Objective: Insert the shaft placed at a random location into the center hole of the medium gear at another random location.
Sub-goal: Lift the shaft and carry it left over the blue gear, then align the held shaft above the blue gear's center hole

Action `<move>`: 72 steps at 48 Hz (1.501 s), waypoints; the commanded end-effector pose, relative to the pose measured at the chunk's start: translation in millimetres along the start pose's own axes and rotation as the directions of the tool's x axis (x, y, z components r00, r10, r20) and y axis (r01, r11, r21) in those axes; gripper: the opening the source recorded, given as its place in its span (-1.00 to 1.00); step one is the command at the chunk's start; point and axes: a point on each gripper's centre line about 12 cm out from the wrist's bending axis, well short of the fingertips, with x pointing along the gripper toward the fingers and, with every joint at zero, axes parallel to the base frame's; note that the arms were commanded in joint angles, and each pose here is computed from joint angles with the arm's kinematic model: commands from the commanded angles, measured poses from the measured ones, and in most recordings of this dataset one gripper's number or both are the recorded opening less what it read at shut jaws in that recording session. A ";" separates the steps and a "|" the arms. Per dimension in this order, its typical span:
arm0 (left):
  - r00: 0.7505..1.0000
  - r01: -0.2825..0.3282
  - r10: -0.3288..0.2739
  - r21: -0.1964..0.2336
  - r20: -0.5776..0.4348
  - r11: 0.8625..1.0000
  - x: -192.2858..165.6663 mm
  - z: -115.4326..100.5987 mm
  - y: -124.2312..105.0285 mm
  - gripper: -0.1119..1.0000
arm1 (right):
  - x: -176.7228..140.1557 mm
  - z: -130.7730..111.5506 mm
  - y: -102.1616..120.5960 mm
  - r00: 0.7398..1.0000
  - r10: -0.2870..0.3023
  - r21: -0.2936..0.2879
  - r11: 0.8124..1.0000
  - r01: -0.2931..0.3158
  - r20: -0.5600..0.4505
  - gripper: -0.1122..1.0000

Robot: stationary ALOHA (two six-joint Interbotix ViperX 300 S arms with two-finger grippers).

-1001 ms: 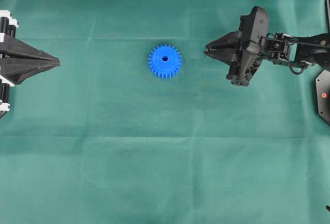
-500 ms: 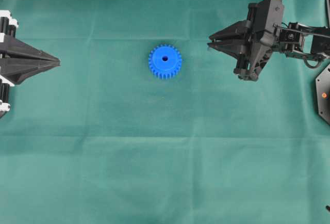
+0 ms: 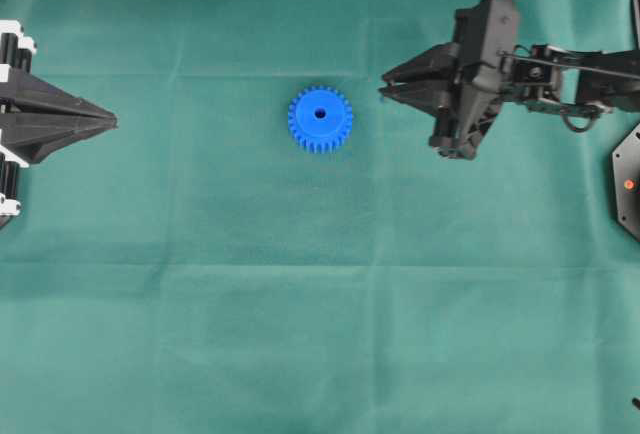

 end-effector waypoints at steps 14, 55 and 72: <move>1.000 -0.001 0.001 0.000 0.014 1.000 2.3 5.9 0.3 -0.80 | 43.4 36.1 11.1 0.997 0.027 -0.015 1.000 -0.026 0.069 -0.55; 1.000 -0.001 0.001 0.000 0.012 1.000 2.2 5.3 0.3 -0.79 | 65.1 35.2 18.9 0.997 0.039 -0.005 0.999 -0.039 0.062 -0.55; 1.000 -0.001 0.001 0.000 0.015 1.000 2.2 5.6 0.3 -0.80 | 78.2 16.7 17.9 0.999 0.030 0.015 0.999 -0.031 0.028 -0.55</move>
